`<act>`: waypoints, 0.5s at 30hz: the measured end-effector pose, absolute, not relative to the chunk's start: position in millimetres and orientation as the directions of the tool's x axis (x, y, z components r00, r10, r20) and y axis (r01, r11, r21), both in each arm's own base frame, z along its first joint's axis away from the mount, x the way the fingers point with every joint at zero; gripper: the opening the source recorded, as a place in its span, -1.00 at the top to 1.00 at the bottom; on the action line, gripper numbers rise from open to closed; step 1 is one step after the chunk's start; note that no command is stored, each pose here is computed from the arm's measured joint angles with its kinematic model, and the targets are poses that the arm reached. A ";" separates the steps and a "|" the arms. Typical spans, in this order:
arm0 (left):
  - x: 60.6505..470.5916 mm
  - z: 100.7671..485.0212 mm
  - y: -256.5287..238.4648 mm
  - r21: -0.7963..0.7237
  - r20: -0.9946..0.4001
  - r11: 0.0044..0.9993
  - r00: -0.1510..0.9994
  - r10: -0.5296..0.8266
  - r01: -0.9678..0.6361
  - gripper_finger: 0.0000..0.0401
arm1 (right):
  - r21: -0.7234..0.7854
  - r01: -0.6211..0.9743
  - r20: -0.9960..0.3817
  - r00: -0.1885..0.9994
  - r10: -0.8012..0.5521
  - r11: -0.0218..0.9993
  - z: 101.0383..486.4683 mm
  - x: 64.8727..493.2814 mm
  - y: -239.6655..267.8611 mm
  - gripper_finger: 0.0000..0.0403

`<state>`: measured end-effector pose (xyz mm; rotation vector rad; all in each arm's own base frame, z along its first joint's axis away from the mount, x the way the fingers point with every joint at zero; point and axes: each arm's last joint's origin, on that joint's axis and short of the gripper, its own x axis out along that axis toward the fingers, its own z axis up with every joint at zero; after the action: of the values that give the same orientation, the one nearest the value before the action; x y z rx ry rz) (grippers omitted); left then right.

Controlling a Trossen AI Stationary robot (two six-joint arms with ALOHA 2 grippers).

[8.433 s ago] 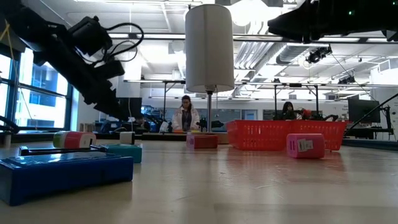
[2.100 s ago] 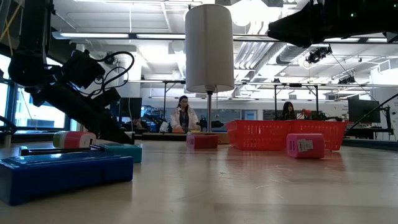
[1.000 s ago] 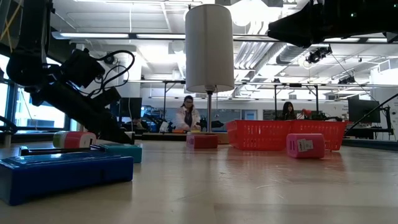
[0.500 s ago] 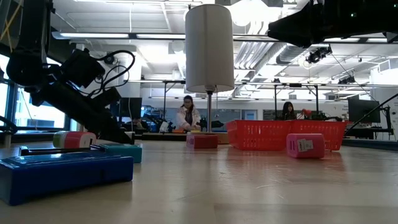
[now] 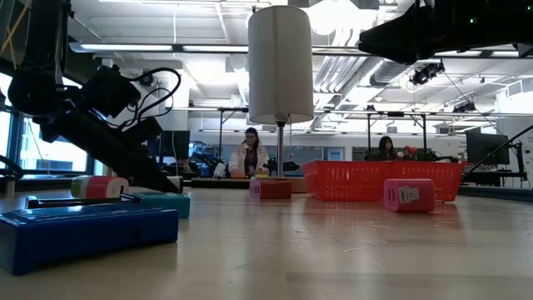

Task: Pick & Place Office items
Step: Put the white charger adapter into the right red bin

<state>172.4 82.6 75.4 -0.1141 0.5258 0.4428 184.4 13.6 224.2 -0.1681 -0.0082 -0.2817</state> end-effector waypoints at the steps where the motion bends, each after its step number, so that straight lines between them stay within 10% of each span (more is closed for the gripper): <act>1: 172.4 75.4 82.6 0.007 -0.508 0.899 0.773 0.380 -0.437 0.37 | -0.164 0.278 0.032 0.961 -0.276 0.947 224.2 184.4 13.6 -0.19; 15: 172.4 75.4 82.5 0.000 -0.509 0.902 0.776 0.372 -0.432 0.30 | -0.162 0.278 0.032 0.961 -0.276 0.947 224.2 184.4 13.6 -0.19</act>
<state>172.4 82.5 75.4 -0.1194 0.5249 0.4365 184.4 13.6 224.2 -0.1658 -0.0086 -0.2818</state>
